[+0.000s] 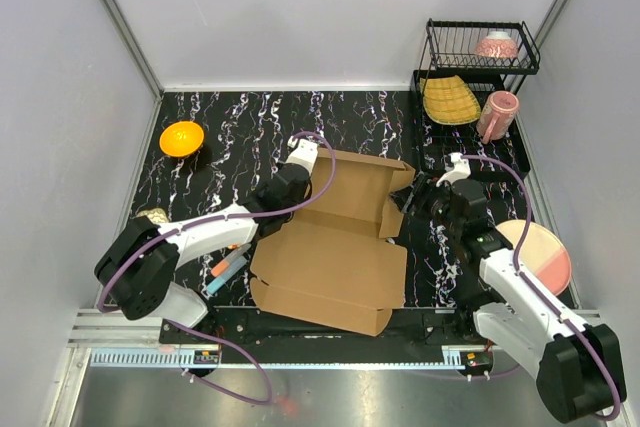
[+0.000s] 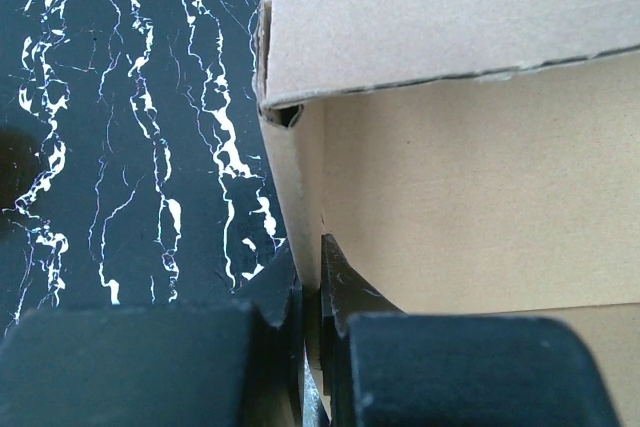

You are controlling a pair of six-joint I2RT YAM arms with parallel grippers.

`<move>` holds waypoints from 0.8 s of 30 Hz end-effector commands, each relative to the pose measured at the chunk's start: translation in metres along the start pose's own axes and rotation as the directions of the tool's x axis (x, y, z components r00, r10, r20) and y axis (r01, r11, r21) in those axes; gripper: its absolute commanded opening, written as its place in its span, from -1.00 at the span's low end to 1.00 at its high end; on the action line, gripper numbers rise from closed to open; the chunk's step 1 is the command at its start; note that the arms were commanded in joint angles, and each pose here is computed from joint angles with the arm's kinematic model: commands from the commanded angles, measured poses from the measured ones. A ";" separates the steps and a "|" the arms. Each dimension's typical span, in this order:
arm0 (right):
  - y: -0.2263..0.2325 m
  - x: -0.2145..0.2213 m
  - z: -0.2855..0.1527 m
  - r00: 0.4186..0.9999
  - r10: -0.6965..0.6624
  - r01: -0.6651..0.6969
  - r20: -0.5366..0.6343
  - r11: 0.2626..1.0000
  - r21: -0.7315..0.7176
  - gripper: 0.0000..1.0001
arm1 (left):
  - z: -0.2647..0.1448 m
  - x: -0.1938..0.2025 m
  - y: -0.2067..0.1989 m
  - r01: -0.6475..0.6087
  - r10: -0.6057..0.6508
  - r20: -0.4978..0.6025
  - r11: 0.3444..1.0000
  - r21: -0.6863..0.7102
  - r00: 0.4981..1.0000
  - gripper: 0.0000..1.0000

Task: Fold the paper box

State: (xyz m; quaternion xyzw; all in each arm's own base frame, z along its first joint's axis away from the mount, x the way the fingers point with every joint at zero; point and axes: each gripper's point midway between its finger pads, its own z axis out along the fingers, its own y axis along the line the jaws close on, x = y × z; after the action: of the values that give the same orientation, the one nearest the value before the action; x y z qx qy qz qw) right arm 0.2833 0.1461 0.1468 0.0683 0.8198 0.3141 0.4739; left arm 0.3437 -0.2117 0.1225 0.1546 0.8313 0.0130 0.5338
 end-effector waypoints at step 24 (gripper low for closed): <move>-0.018 0.003 0.039 0.999 -0.018 0.021 -0.045 0.998 0.067 0.41 | -0.006 -0.012 -0.017 -0.032 0.026 0.078 0.997 0.069 0.997 -1.00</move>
State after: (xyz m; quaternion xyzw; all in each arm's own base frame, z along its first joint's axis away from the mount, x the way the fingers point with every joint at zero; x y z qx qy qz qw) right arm 0.3043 0.1473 0.1152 0.0807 0.8415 0.2894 0.4489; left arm 0.3416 -0.2168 0.1210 0.1627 0.8256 0.0056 0.5403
